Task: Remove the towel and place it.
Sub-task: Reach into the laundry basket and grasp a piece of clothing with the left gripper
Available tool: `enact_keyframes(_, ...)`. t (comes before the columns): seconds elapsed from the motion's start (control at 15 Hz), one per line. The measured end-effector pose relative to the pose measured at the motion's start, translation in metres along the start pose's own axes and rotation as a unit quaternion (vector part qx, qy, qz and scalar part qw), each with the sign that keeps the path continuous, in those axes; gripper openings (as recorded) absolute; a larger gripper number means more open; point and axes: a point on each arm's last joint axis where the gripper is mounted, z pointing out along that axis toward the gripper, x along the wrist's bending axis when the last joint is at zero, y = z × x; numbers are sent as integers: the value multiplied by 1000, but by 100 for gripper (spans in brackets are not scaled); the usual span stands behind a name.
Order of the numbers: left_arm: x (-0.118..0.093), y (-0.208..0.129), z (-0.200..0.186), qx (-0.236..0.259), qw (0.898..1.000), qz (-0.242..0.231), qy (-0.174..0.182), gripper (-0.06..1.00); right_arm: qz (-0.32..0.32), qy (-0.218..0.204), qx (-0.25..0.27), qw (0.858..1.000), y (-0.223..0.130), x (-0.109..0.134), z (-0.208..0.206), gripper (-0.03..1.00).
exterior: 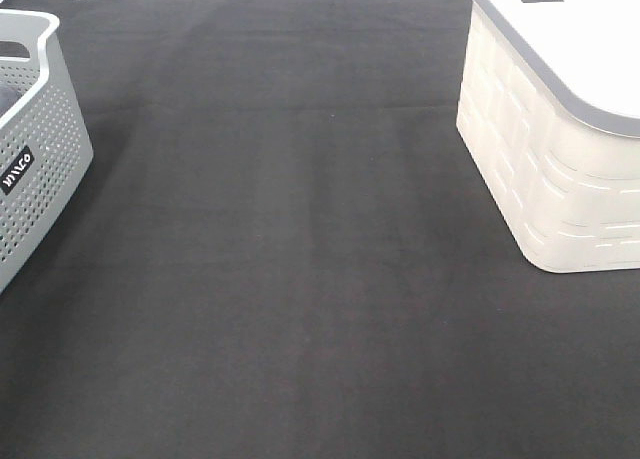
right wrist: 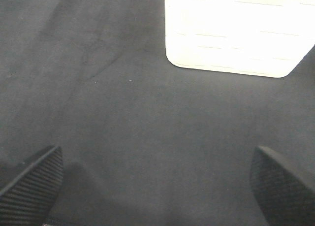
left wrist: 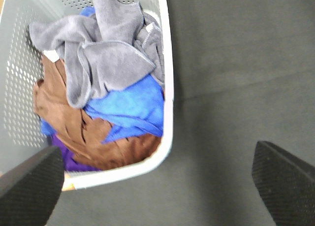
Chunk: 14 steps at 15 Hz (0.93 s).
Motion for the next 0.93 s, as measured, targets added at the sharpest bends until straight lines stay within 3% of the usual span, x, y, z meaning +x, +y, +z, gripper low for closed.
enact_keyframes(0.27,19,36,26,34,996,75,45,98,0,0,0,1000,0,0,0,98)
enact_keyframes(0.47,31,53,66,87,980,166,71,98,0,0,0,1000,0,0,0,98)
enact_keyframes(0.53,35,63,99,90,970,212,78,98,0,0,0,1000,0,0,0,98)
enact_keyframes(0.67,41,72,129,85,962,243,93,98,0,0,0,1000,0,0,0,98)
enact_keyframes(0.93,72,71,180,85,961,238,112,98,0,0,0,1000,0,0,0,98)
